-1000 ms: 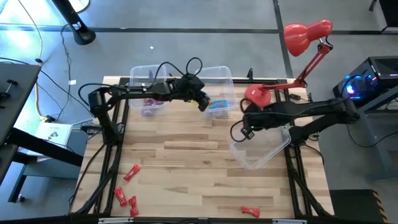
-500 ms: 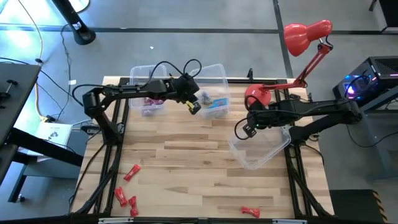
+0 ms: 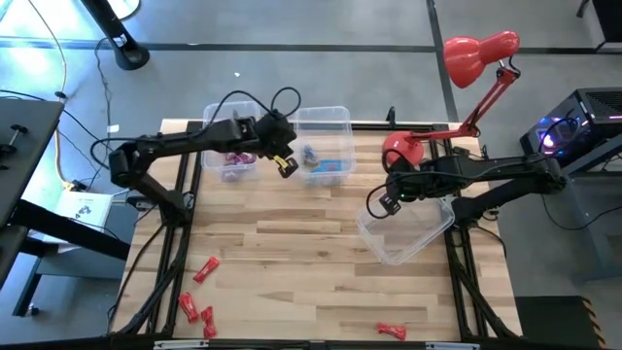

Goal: Sort candy
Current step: Adjust the transparent bins

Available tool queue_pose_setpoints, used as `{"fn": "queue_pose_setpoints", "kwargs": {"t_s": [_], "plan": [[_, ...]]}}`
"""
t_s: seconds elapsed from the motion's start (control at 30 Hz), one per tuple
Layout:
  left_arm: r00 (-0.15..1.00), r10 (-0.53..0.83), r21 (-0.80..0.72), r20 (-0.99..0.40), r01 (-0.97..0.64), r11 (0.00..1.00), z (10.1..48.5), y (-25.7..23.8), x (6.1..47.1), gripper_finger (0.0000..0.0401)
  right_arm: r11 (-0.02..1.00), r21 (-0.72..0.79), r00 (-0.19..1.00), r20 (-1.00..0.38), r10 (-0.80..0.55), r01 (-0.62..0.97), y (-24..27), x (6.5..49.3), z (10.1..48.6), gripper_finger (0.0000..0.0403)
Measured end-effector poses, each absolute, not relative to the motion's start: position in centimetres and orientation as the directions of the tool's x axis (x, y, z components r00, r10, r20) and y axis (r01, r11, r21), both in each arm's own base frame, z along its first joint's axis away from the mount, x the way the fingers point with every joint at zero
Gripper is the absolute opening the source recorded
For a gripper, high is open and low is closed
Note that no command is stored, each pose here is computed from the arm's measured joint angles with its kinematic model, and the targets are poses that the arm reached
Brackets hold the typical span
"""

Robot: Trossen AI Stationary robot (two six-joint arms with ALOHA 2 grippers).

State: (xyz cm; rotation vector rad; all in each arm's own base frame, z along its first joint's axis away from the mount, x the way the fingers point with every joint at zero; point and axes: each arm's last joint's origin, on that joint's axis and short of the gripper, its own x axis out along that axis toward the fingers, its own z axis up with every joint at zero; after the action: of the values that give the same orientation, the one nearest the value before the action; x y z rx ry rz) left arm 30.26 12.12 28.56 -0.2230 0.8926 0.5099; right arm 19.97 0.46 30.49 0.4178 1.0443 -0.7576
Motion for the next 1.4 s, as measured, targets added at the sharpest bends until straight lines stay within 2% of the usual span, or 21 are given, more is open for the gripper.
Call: {"fn": "queue_pose_setpoints", "kwargs": {"t_s": [0.2, 0.33, 0.47, 0.63, 0.73, 0.9, 1.17, 1.4], "plan": [[0.497, 0.338, 0.017, -0.799, -0.543, 0.839, 30.0, 11.9, 28.3, 0.0000, 0.695, -0.015, 0.258, -0.922, -0.287, 0.719, 0.6, 19.7, 30.3, 0.0000], [0.595, 0.338, -0.032, -0.729, -0.523, 0.852, 31.9, 11.6, 27.7, 0.0000, 0.689, -0.016, 0.183, -0.959, -0.214, 0.724, 0.8, 19.0, 29.8, 0.0000], [0.695, 0.362, -0.068, -0.622, -0.508, 0.859, 33.5, 11.9, 27.9, 0.0000, 0.670, -0.051, 0.133, -0.966, -0.221, 0.741, 0.6, 18.7, 28.3, 0.0000], [0.759, 0.334, -0.154, -0.559, -0.490, 0.858, 33.2, 13.2, 29.2, 0.0000, 0.607, -0.082, 0.096, -0.962, -0.254, 0.790, -0.8, 18.7, 25.5, 0.0000], [0.804, 0.268, -0.198, -0.531, -0.425, 0.883, 32.3, 13.5, 30.7, 0.0000, 0.571, -0.058, 0.134, -0.948, -0.289, 0.819, -2.0, 19.2, 24.8, 0.0000], [0.798, 0.238, -0.224, -0.553, -0.418, 0.881, 29.8, 13.9, 33.0, 0.0000, 0.545, 0.004, 0.238, -0.902, -0.360, 0.838, -4.1, 20.3, 24.5, 0.0000], [0.702, 0.193, -0.214, -0.685, -0.447, 0.869, 25.4, 14.3, 34.6, 0.0000, 0.563, 0.077, 0.384, -0.806, -0.451, 0.823, -7.4, 21.9, 25.2, 0.0000], [0.653, 0.174, -0.206, -0.737, -0.462, 0.863, 24.7, 14.2, 34.3, 0.0000, 0.591, 0.172, 0.525, -0.690, -0.499, 0.788, -8.5, 23.1, 26.4, 0.0000]]}}
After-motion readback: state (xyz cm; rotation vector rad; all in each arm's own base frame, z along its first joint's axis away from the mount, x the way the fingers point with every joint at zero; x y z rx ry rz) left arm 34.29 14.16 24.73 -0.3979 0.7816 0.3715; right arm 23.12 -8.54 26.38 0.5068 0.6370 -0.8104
